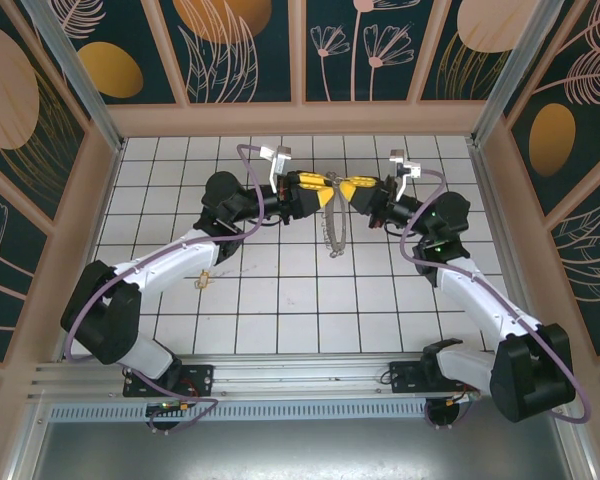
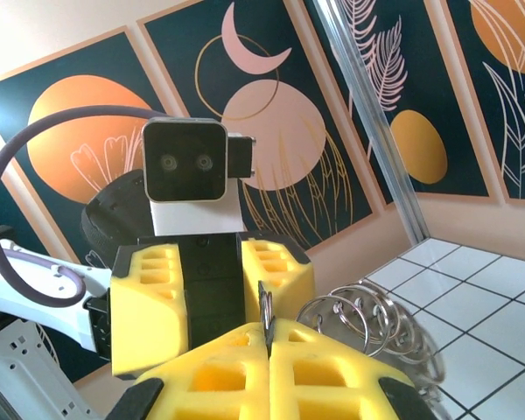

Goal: Put the keys on the keyring

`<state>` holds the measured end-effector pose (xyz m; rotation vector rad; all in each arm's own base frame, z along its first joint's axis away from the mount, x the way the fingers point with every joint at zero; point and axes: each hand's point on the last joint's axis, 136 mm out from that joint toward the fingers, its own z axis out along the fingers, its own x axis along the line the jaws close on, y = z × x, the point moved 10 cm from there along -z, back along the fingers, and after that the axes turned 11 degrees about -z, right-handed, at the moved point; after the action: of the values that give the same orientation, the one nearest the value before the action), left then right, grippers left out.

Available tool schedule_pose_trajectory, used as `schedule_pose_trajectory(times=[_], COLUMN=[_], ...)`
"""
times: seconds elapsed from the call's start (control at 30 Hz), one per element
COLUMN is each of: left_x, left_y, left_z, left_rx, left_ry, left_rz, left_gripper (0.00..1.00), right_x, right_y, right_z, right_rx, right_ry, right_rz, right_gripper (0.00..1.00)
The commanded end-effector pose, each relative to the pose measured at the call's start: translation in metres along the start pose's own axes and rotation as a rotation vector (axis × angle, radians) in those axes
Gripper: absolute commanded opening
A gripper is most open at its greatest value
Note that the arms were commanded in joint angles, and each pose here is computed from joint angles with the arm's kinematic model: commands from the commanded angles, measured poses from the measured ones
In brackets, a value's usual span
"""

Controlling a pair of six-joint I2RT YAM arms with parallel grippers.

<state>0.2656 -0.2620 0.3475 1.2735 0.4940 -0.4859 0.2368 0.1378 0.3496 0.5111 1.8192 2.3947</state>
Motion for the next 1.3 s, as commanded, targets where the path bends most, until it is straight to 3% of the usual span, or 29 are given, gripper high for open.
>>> schedule_pose_trajectory(times=[0.0,0.83,1.27], left_x=[-0.012,-0.005,0.002], left_y=[0.012,0.021,0.009], left_z=[0.004,0.000,0.003], left_rx=[-0.018,-0.073,0.030], left_ry=[-0.068,-0.012,-0.068], left_rz=[0.047,0.087,0.048], left_gripper=[0.34,0.32,0.28], right_x=[0.010,0.018,0.016], right_y=[0.019,0.015,0.014], right_z=[0.006,0.008,0.009], right_rx=[-0.052,-0.020,-0.015], right_ry=[0.049,0.052,0.039], right_rz=[-0.089,-0.091,-0.090], right_gripper=[0.00,0.00,0.00])
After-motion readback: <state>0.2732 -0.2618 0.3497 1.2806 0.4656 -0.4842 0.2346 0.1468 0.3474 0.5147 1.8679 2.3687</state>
